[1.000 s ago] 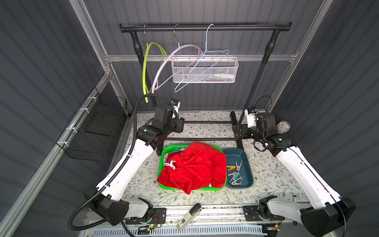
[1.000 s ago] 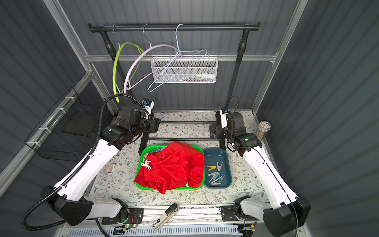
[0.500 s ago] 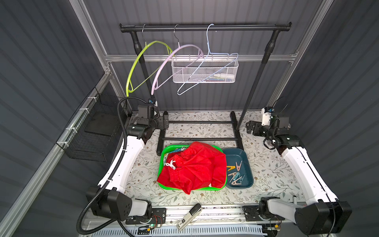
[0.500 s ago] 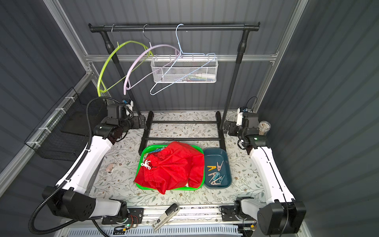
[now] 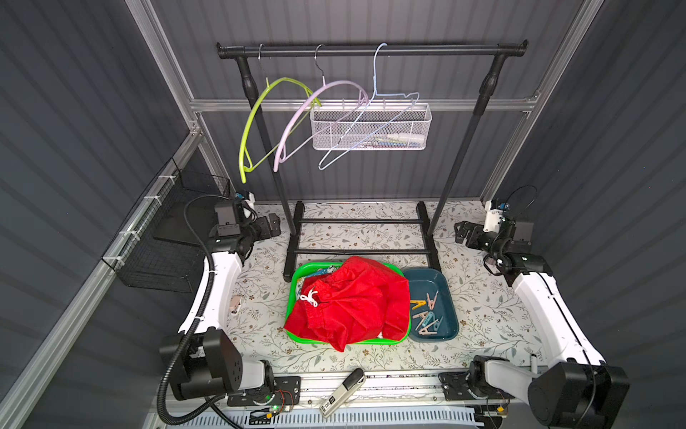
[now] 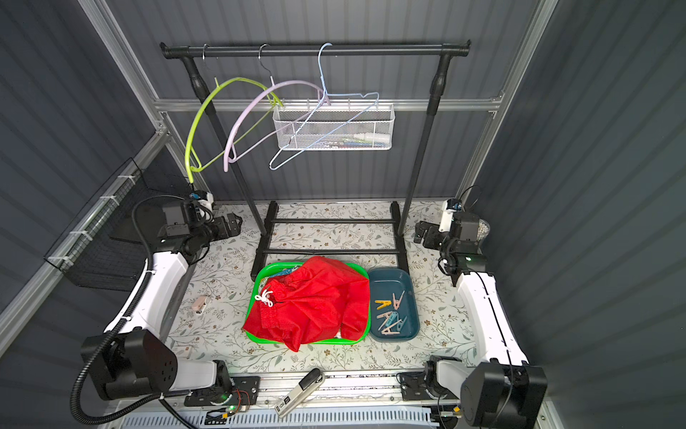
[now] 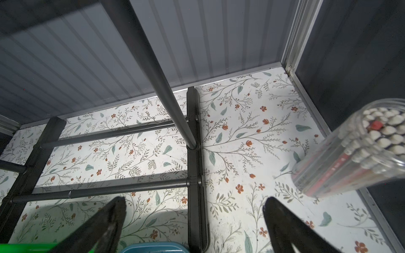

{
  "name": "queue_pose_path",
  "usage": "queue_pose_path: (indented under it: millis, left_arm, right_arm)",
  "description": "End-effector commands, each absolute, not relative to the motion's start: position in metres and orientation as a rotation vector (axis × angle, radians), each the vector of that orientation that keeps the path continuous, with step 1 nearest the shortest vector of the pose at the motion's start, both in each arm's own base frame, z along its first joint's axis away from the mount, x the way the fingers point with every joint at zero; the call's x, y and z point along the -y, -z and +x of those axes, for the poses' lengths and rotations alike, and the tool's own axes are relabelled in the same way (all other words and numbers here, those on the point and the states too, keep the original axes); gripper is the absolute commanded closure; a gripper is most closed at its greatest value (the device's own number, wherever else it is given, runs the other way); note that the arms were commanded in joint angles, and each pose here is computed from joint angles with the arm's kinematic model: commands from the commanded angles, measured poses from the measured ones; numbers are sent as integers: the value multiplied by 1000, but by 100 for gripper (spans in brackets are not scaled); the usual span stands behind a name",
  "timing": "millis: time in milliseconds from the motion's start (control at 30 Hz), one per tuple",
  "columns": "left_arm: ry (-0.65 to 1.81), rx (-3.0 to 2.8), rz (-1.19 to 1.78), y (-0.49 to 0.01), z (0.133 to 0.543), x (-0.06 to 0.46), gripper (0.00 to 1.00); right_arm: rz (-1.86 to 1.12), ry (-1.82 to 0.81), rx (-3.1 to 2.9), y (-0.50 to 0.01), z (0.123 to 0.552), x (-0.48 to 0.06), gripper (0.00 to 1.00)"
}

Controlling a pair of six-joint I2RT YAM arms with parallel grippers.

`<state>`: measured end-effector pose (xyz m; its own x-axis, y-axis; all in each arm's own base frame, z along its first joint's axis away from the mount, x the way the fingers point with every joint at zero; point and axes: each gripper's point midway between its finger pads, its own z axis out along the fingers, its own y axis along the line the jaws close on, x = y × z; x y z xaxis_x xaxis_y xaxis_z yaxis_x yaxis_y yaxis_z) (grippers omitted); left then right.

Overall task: Remove the clothespins securing shorts to the hanger
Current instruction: Reset both arms

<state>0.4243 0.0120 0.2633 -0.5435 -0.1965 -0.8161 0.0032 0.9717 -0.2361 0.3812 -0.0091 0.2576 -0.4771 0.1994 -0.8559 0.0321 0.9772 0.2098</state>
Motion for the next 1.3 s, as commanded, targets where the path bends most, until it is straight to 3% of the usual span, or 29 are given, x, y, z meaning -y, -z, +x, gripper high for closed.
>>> queue_pose_path:
  millis: [0,300,600,1267]
  left_arm:
    - [303,-2075,-120,-260,430,-16,0]
    - [315,-2019,-204,-230,427,-52,0]
    - [123,-1940,-226,-203,415,-75,0]
    - [204,-1977,-223,-125,410,-63,0]
  right_arm:
    - [123,-183,-1991,-265,385,11,1]
    - [61,-194,-1911,-254,388,6,1]
    - [53,-148,-1873,-227,394,14,1]
    - [62,-183,-1840,-168,390,22,1]
